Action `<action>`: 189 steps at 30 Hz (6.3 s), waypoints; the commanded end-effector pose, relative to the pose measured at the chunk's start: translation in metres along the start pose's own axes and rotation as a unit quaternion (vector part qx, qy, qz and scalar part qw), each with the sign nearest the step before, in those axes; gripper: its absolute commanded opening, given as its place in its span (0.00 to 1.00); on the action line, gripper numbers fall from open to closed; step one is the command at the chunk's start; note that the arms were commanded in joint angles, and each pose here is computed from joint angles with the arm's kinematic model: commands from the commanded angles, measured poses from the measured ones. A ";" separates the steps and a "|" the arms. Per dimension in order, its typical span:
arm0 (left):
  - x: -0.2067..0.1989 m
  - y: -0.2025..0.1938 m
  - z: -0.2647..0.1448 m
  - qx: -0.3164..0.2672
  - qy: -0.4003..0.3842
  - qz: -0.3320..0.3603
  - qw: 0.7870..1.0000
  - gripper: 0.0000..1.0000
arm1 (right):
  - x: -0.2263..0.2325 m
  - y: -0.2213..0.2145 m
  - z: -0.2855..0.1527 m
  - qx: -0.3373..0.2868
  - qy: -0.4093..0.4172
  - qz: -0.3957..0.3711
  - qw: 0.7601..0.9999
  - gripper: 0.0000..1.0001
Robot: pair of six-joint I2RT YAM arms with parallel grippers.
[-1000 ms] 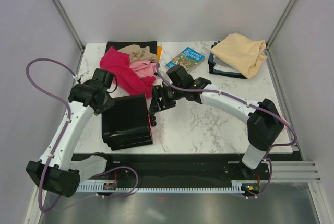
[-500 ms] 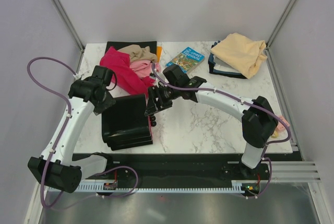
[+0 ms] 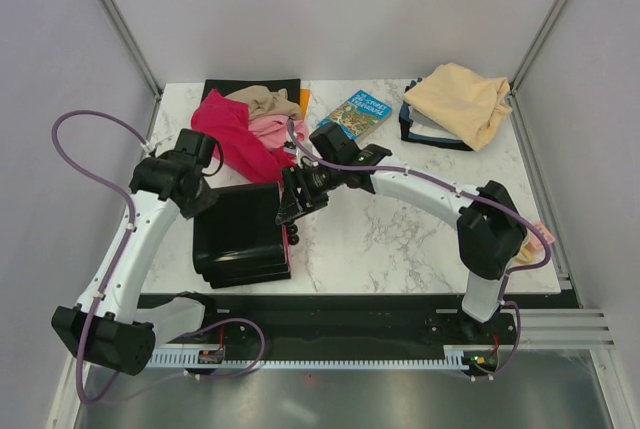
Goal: Fold and stack the t-shirts
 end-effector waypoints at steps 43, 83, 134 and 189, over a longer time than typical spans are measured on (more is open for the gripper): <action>0.039 -0.013 -0.007 0.136 0.063 -0.044 0.988 0.57 | -0.027 0.019 -0.023 -0.062 -0.045 0.008 0.997 0.73; 0.033 -0.064 0.032 0.213 -0.067 -0.024 0.974 0.58 | 0.003 0.031 0.008 -0.022 0.040 0.001 0.999 0.73; -0.286 -0.003 -0.012 0.060 -0.239 0.266 0.932 0.59 | -0.035 0.010 -0.151 -0.281 -0.226 0.053 0.931 0.73; -0.056 -0.040 0.023 0.158 -0.244 0.149 0.945 0.65 | -0.048 0.027 -0.102 -0.155 -0.128 0.056 0.978 0.78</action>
Point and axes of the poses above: each gripper's point midway between its finger pads, its own z axis out along the fingers, its own x axis along the line the jaws close on, y = z × x, the point moved 10 cm from there along -z, back along the fingers, and after that the axes turned 9 degrees about z, right-handed, at the moved point
